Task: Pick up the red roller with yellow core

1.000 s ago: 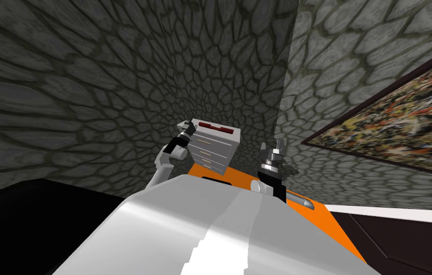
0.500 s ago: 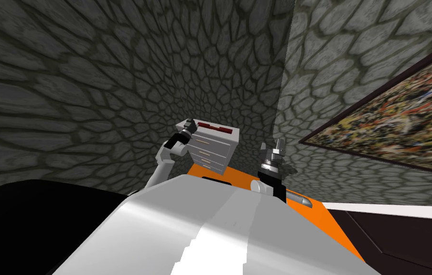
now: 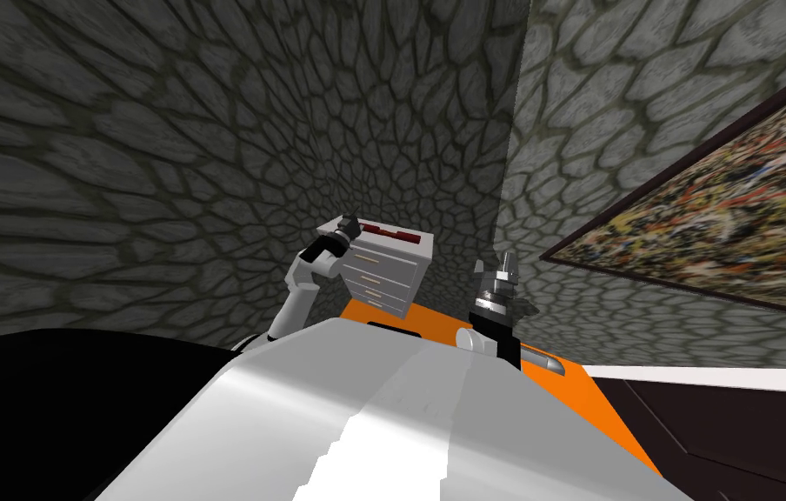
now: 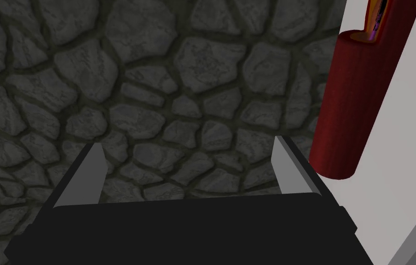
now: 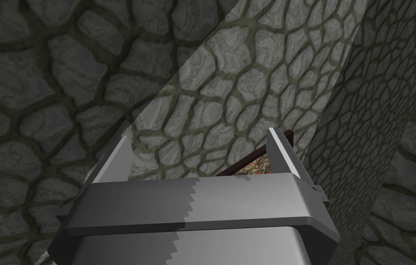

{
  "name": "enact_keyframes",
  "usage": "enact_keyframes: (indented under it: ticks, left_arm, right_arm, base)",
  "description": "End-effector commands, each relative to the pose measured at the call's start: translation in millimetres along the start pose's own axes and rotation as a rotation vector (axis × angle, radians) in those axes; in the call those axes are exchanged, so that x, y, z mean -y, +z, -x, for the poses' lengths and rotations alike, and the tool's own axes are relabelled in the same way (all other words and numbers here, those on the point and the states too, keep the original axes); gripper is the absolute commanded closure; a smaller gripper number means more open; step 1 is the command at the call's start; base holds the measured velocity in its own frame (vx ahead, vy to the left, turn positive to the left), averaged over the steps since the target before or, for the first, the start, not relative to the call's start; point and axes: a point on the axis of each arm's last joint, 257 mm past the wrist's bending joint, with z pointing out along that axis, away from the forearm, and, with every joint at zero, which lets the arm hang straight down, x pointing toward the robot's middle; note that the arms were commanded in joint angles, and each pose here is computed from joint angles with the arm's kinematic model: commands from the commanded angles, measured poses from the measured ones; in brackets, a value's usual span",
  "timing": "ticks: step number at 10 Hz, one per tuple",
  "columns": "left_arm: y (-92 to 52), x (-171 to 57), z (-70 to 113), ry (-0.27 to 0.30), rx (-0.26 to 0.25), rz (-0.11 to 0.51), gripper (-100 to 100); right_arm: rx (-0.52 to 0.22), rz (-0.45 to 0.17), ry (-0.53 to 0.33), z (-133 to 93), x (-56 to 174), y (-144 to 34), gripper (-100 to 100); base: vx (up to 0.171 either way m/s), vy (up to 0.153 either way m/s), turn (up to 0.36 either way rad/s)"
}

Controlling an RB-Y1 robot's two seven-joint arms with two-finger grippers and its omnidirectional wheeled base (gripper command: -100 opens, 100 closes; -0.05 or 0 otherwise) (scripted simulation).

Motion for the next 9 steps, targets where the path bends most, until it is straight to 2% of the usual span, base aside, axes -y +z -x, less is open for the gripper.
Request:
enact_keyframes:
  ticks: [1,2,4,5,7,8,9]
  left_arm:
    - [1.4,-6,0.9,-0.002,0.001,0.028,-100]
    - [9.6,3,-3.4,-0.015,-0.016,0.031,-100]
    - [9.2,-7,-2.4,-0.014,-0.011,0.068,-100]
    - [16.9,0,-7.0,-0.026,-0.028,0.076,-100]
    - [16.1,-8,-6.1,-0.026,-0.024,0.109,-100]
    - [23.3,0,-11.1,-0.037,-0.040,0.115,-100]
    - [22.6,-6,-10.5,-0.037,-0.038,0.139,-100]
  right_arm:
    - [0.000,0.000,0.000,0,0,0.0,0]
    - [0.000,0.000,0.000,0,0,0.0,0]
    - [0.000,0.000,0.000,0,0,0.0,0]
    - [0.000,0.000,0.000,0,0,0.0,0]
    - [0.000,0.000,0.000,0,0,0.0,0]
    - [0.000,0.000,0.000,0,0,0.0,0]
    - [0.000,0.000,0.000,0,0,0.0,0]
  base:
    - [0.004,-0.006,-0.002]
    - [0.007,-0.013,-0.043]
    - [0.004,-0.010,-0.009]
    - [0.004,-0.012,-0.042]
    - [0.003,-0.011,-0.012]
    - [0.005,-0.016,-0.052]
    - [0.007,-0.014,-0.024]
